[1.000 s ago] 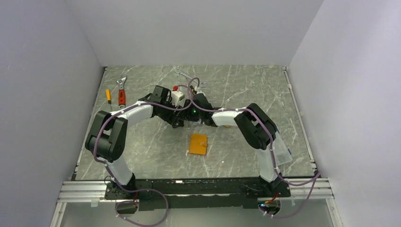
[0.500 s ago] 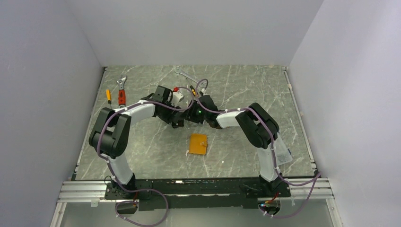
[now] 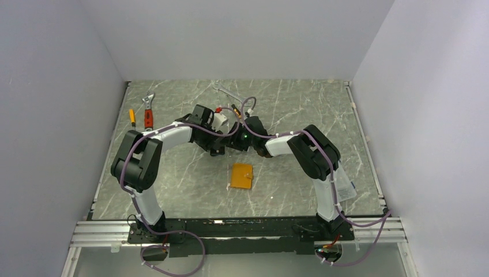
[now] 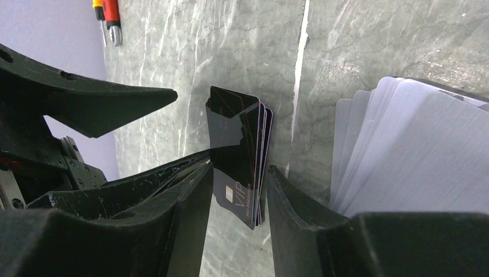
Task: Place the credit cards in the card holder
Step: Pick up the credit card from the center of the board.
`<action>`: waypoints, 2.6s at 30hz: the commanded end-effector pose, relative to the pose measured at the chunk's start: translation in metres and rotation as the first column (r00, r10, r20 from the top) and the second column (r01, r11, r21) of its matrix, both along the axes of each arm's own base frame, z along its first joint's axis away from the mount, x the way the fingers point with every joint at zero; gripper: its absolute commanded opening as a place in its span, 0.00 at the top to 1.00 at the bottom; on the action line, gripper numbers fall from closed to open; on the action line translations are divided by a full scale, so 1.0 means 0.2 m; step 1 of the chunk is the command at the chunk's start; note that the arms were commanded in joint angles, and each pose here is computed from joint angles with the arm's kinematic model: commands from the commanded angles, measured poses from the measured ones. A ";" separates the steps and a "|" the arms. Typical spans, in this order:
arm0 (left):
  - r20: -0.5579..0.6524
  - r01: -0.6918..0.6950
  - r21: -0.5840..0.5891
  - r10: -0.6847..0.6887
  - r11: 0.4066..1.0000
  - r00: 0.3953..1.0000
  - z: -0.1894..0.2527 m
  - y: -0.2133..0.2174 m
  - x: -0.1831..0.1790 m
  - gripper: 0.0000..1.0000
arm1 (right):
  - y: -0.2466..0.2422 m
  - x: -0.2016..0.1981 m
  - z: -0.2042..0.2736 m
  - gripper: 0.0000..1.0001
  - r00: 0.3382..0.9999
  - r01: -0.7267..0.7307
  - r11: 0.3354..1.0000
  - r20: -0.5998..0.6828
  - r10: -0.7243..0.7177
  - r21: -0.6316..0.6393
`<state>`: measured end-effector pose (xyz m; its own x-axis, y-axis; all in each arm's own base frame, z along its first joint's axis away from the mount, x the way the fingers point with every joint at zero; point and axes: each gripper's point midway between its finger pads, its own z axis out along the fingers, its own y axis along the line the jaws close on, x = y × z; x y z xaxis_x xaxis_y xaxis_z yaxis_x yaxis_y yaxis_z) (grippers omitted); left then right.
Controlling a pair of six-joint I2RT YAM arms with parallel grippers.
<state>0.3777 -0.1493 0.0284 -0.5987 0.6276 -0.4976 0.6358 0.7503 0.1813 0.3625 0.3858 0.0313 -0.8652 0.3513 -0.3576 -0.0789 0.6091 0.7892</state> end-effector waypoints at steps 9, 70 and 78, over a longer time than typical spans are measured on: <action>0.078 0.050 -0.058 -0.046 0.997 0.996 0.20 -0.08 0.06 0.35 | -0.06 -0.07 -0.19 0.58 0.996 -0.008 0.998 -0.091 0.003 -0.056; -0.143 0.279 -0.121 -0.295 0.953 0.945 -0.05 -0.19 0.02 0.44 | 0.12 -0.05 0.26 0.73 0.999 -0.034 0.932 0.030 0.025 0.360; -0.200 0.241 -0.217 -0.285 0.946 0.937 -0.02 -0.19 -0.01 0.46 | 0.14 -0.02 0.23 0.71 1.000 -0.008 0.937 0.011 0.004 0.349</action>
